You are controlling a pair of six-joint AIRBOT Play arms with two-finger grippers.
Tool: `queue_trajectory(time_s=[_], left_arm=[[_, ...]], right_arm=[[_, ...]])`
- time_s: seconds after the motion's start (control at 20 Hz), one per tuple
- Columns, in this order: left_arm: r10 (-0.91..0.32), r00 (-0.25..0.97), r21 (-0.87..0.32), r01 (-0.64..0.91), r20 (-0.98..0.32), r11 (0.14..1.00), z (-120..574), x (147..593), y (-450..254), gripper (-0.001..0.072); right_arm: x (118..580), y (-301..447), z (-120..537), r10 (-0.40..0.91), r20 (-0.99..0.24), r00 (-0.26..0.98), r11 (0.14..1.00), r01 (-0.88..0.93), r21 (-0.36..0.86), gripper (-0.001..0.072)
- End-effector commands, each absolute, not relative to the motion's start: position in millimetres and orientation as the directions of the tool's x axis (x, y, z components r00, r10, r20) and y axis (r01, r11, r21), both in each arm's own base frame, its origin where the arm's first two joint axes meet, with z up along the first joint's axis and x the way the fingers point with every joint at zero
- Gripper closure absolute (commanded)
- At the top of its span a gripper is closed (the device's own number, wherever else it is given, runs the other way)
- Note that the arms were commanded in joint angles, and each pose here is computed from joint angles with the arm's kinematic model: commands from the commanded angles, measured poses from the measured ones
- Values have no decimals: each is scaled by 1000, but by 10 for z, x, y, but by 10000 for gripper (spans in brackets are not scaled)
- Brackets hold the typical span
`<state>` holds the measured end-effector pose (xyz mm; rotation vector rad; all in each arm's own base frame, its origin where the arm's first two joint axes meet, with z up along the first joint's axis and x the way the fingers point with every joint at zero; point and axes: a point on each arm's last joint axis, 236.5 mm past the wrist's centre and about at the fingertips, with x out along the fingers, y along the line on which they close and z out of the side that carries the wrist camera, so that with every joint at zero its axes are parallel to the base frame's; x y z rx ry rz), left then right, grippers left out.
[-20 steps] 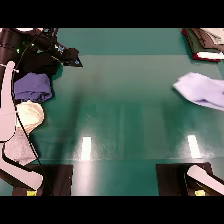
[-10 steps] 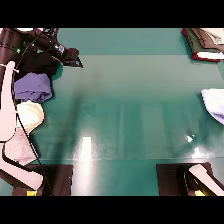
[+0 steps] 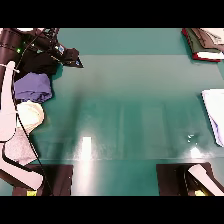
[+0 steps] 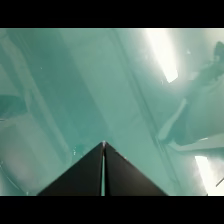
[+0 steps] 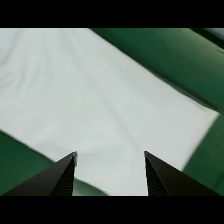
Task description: Fold the shirts.
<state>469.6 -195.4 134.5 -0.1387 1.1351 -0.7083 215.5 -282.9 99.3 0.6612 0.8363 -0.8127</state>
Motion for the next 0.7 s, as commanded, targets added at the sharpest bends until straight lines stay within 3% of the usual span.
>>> queue_trajectory(time_s=[0.0, 0.1, 0.2, 0.4, 0.65], left_arm=[[-582, 241, -443, 448, -777, 777, 1356, 4716, -1954, 685], [-586, 223, -452, 449, -779, 771, 1352, 4672, -1965, 685], [-588, 225, -453, 449, -777, 770, 1356, 4677, -1969, 685], [-592, 274, -445, 447, -758, 776, 1401, 4792, -1980, 685], [-594, 305, -440, 445, -744, 780, 1433, 4867, -1984, 685]], right_arm=[[2861, -2086, 1224, -152, -804, 574, 667, 660, 345, 248], [3125, -1515, 1236, -30, -818, 575, 777, 528, 342, 437], [3316, -1002, 1286, 61, -817, 573, 856, 390, 338, 693], [3538, -122, 1394, 201, -794, 574, 927, 149, 343, 693], [3497, 532, 1385, 302, -796, 525, 940, -26, 340, 693]])
